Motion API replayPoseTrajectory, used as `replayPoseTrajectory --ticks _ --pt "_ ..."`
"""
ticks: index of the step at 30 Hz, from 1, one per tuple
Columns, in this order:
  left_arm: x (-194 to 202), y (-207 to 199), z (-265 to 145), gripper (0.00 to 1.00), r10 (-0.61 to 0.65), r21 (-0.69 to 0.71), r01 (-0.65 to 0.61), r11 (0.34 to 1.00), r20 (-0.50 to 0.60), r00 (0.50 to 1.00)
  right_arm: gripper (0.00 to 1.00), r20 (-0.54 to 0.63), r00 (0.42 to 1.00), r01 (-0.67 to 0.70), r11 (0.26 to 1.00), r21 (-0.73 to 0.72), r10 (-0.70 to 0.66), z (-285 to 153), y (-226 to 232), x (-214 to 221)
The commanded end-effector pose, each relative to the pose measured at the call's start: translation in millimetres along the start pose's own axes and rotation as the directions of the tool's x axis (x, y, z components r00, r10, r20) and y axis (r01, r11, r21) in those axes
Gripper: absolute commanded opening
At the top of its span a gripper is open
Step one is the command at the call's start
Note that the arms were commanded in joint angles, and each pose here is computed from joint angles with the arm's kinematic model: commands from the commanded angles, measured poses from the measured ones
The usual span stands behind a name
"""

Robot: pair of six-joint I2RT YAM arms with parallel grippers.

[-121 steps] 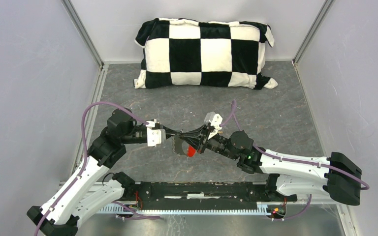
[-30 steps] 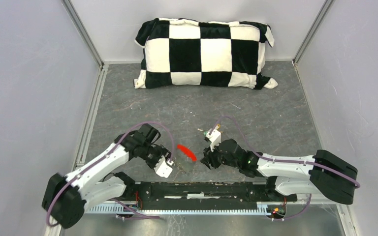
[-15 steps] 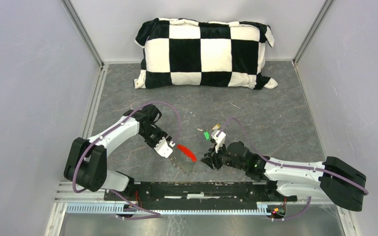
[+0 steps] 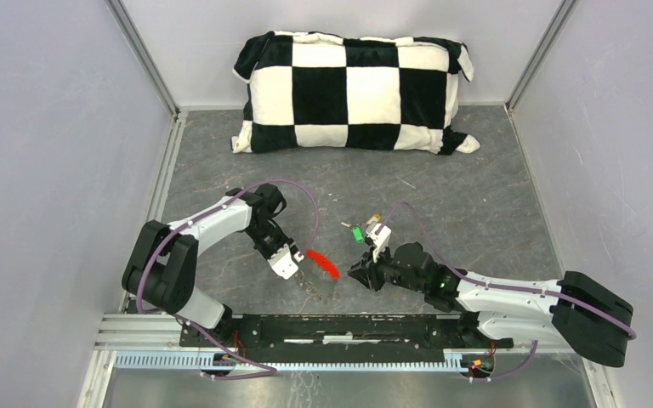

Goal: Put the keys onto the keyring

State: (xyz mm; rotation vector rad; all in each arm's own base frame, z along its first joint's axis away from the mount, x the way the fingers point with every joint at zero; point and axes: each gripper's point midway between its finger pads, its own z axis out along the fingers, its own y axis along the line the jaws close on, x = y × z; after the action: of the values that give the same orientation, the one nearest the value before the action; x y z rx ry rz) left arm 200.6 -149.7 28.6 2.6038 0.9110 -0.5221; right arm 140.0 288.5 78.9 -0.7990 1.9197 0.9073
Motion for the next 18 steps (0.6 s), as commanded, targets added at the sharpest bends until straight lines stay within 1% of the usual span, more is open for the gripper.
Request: replayPoseTrajectory --ticks 1,5,12,18 --pt "0.1 20.4 -2.9 0.38 0.094 -0.033 -0.094 0.995 0.005 0.996 0.24 0.043 0.999 -0.012 0.999 -0.040 0.014 1.3 7.3 -8.9" --pt "0.1 21.6 -2.5 0.37 0.098 -0.034 -0.098 0.995 0.009 0.995 0.23 0.042 0.999 -0.020 0.999 -0.042 0.022 1.2 7.2 -7.2" --pt "-1.7 16.1 3.3 0.32 0.115 -0.019 -0.114 0.993 0.023 0.993 0.19 0.039 0.999 -0.023 0.999 -0.048 0.025 2.1 8.5 -8.1" --pt "-2.5 15.4 6.1 0.30 0.112 -0.011 -0.112 0.994 0.033 0.993 0.15 0.031 0.999 -0.029 0.999 -0.041 0.030 2.0 6.4 -3.7"
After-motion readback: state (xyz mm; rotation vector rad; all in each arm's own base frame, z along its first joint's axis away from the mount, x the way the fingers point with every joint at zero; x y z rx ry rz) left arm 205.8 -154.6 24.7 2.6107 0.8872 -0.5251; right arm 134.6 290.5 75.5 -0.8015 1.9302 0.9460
